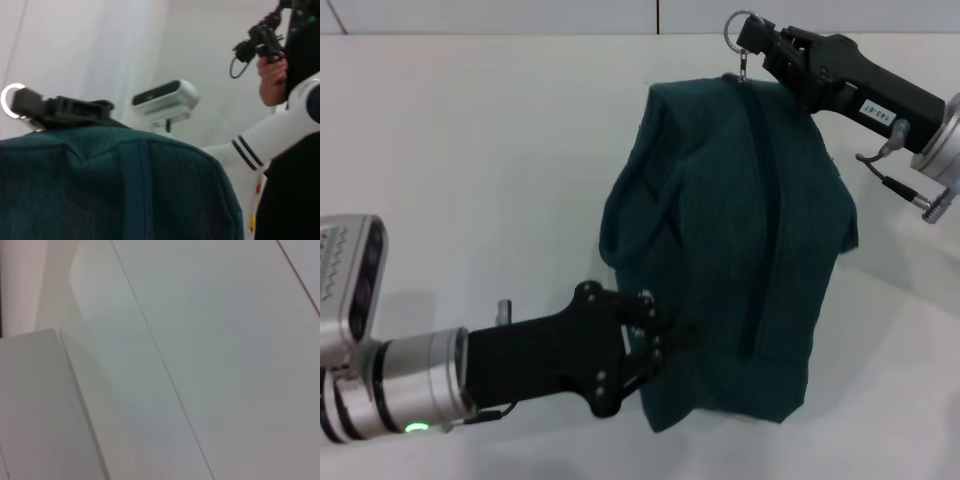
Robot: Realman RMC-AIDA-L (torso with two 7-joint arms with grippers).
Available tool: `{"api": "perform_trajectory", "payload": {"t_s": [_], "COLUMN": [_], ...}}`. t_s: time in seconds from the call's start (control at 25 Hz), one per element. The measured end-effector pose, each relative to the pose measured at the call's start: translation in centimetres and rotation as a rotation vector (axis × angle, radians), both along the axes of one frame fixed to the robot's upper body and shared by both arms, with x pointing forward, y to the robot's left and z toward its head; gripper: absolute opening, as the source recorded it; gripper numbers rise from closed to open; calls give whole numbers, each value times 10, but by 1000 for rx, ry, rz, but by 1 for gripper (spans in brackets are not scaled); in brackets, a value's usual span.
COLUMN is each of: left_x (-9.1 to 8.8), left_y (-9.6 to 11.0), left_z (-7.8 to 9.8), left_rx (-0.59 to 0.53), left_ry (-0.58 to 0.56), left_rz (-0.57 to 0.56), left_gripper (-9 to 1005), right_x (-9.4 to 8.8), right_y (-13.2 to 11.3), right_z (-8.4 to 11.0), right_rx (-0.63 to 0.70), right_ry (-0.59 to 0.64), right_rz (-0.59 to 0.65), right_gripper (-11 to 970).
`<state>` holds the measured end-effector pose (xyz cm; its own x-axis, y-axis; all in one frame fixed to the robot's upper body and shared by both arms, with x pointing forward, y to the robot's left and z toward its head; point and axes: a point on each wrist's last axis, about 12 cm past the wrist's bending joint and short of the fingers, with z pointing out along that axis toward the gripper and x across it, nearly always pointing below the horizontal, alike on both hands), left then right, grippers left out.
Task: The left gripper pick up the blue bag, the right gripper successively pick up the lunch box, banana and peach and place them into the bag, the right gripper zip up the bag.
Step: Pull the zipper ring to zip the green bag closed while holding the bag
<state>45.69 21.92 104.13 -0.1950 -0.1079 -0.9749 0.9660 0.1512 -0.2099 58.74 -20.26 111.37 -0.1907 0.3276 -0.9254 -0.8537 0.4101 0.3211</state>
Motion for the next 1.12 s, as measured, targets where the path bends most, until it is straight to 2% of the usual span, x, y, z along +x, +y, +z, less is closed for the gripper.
{"api": "perform_trajectory", "payload": {"t_s": [0.2,0.44,0.52,0.76,0.88,1.12], "left_x": [-10,-13,-11,-9,-8,-7], "left_y": [7,13,17,42,51,61], "left_z": [-1,-4,-6,-21,-22,-20], "left_rx": [1,1,0,26,25,-29], "left_ry": [2,9,13,53,52,58], "left_rz": [-23,31,97,407,485,596], "left_gripper": [74,72,71,69,68,161], "right_x": [3,3,-2,-13,-15,-16], "right_y": [-2,-3,-7,-17,-18,-17], "right_z": [-6,-9,-8,-3,-4,-8], "right_rx": [-34,-43,-12,71,74,59], "right_ry": [32,46,28,-30,-27,-10], "right_rz": [-37,-49,-48,-53,-53,-43], "right_gripper": [9,9,9,9,9,9]}}
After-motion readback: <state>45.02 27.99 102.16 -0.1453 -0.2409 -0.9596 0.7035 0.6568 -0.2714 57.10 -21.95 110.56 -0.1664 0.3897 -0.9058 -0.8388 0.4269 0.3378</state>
